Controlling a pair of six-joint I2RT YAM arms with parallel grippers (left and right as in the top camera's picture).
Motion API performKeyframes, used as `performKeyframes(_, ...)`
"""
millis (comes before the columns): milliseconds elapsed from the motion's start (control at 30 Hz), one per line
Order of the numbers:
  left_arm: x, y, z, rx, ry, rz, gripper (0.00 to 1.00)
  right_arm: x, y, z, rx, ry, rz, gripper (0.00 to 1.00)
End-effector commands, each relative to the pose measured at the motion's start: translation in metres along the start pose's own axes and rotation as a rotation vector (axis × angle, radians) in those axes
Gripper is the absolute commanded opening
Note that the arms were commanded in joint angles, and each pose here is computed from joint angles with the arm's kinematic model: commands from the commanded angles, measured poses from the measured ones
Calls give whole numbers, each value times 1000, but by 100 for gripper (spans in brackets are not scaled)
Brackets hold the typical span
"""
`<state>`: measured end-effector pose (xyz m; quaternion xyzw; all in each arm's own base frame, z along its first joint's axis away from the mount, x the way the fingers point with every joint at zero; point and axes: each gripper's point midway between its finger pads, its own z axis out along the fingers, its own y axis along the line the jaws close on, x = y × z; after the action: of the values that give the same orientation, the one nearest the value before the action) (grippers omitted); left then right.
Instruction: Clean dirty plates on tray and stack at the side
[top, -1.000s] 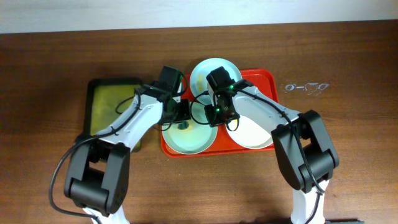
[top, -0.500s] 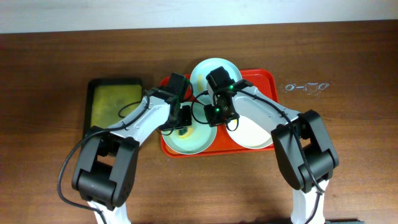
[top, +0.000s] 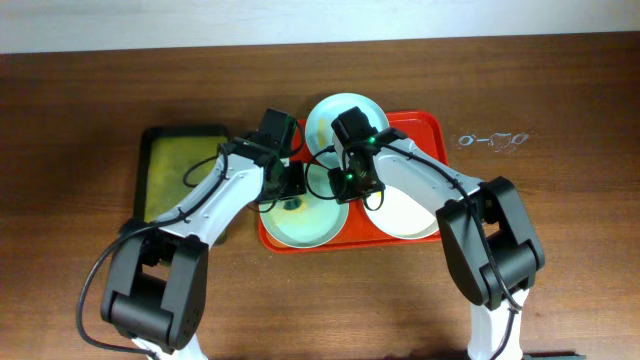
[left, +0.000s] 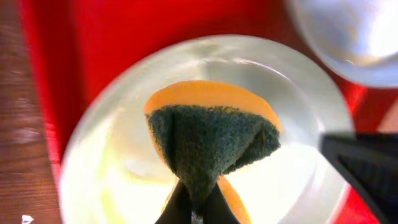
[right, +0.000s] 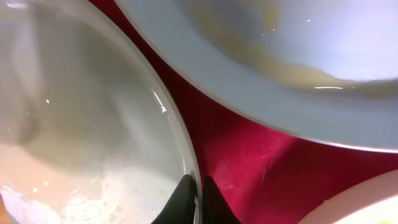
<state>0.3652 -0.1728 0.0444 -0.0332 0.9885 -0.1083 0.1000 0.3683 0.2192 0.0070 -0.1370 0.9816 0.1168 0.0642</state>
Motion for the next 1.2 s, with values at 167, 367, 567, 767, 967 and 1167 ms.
performKeyframes(167, 22, 21, 38, -104, 80, -5, 0, 6, -10, 11, 39, 27, 1, 6)
performKeyframes(367, 17, 65, 28, -350, 31, 12, 0, 6, -10, 11, 39, 27, 1, 6)
performKeyframes(567, -4, 76, -9, -439, -27, 4, 0, 6, -9, 7, 40, 29, 1, 4)
performKeyframes(767, -26, 67, -67, -367, -172, -36, 0, -16, -8, -26, 87, -27, -10, 4)
performKeyframes(967, -40, 95, -145, -327, -335, -153, 0, -41, -20, -79, 311, -108, -61, 4)
performKeyframes(1167, -33, 161, -173, -394, -333, -326, 0, -67, 0, -156, 634, -257, -211, 4)
